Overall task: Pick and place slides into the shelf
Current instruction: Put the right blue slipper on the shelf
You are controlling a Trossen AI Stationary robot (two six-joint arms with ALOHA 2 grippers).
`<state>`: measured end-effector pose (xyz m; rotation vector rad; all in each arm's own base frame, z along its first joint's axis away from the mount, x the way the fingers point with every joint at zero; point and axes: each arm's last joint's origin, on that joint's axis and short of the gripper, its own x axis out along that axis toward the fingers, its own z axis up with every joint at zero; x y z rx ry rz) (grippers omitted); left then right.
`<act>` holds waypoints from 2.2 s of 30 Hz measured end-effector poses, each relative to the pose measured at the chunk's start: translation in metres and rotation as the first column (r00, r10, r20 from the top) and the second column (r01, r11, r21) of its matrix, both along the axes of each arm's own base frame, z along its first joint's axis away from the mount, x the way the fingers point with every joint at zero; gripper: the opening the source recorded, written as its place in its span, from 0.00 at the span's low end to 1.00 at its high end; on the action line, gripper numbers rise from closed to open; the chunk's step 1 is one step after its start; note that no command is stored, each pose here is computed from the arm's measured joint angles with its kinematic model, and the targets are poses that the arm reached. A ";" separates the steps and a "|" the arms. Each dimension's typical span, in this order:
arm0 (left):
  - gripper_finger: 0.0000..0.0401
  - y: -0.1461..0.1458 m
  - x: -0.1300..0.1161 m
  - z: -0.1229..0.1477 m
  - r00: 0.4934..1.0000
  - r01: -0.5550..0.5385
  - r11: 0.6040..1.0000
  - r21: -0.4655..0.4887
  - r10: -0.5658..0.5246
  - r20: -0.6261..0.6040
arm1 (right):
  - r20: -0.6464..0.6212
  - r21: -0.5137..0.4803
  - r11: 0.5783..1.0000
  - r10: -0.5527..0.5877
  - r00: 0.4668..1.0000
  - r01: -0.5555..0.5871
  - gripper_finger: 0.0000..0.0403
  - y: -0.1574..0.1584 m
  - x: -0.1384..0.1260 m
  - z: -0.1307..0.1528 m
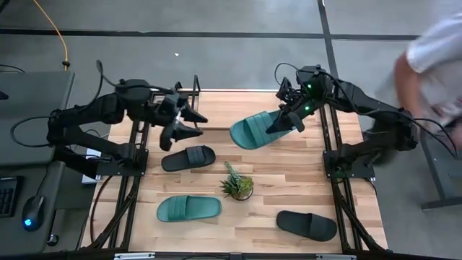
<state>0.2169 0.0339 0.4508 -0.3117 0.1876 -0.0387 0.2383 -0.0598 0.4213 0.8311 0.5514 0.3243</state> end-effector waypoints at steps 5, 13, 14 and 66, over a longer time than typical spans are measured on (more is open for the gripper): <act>0.56 0.005 0.018 0.002 0.994 0.030 0.985 0.171 -0.012 -0.106 | 0.040 0.033 0.995 0.089 0.995 -0.090 0.00 -0.001 0.012 0.014; 0.56 0.007 0.020 0.023 0.991 0.035 0.881 0.471 0.031 -0.130 | 0.071 0.112 0.971 0.206 0.976 -0.213 0.00 -0.001 0.026 0.027; 0.56 0.007 0.019 0.026 0.993 0.034 0.862 0.506 0.030 -0.118 | 0.080 0.116 0.966 0.221 0.972 -0.229 0.00 -0.002 0.028 0.028; 0.56 -0.039 0.068 0.036 0.990 0.112 0.605 0.789 -0.139 -0.033 | 0.181 0.225 0.893 0.355 0.917 -0.390 0.00 -0.022 0.070 0.038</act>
